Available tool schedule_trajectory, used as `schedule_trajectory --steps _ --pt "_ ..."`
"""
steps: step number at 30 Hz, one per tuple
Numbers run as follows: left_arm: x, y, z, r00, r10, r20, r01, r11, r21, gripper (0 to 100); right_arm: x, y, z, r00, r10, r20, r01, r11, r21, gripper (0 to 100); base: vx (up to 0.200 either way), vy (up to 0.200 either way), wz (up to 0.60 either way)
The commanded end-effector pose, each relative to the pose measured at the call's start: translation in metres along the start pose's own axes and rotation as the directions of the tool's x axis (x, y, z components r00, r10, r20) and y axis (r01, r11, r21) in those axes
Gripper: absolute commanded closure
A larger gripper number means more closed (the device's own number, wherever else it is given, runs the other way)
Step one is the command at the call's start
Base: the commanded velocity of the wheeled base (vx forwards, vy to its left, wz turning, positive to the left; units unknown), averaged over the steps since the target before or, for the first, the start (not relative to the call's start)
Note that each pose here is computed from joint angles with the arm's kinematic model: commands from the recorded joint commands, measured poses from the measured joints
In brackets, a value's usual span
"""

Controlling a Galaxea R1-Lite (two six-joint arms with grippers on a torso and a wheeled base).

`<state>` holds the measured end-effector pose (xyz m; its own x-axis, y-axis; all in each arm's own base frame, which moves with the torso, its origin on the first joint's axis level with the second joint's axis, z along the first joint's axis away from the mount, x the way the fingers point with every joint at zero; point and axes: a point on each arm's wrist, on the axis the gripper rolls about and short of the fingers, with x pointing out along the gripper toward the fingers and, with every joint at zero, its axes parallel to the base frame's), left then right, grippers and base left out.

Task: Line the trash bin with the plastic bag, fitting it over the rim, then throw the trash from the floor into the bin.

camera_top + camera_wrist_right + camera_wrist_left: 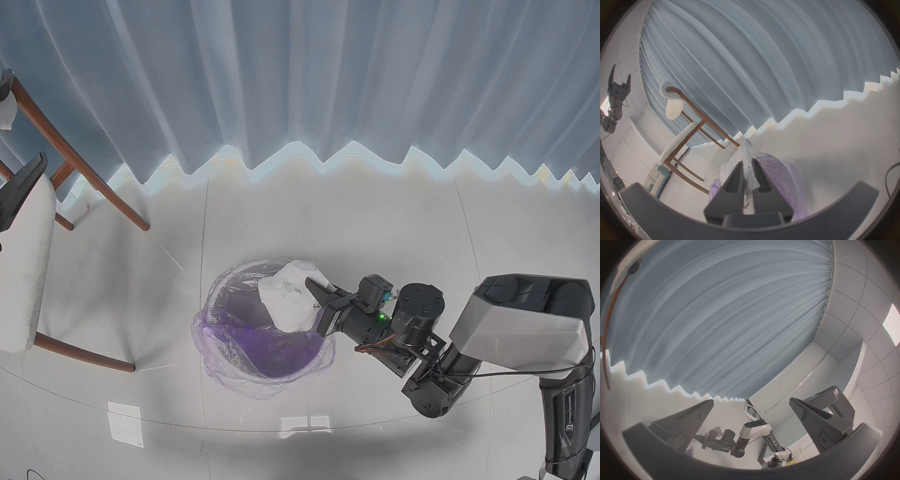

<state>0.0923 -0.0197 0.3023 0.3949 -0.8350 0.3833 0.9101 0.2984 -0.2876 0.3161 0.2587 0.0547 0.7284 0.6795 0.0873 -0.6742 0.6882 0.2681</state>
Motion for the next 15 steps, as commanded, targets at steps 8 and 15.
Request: schedule_trajectory --steps 8,15 --pt "0.0 0.001 0.0 1.0 0.0 0.0 0.0 1.0 -0.001 0 0.013 -0.007 -0.026 1.0 0.002 -0.009 -0.002 1.0 -0.002 100 0.0 0.0 0.0" --pt "0.0 0.0 0.0 1.0 0.0 0.0 0.0 1.0 0.001 0 0.012 -0.01 -0.036 0.999 -0.006 -0.035 0.006 1.0 -0.001 100 0.0 0.0 0.0"
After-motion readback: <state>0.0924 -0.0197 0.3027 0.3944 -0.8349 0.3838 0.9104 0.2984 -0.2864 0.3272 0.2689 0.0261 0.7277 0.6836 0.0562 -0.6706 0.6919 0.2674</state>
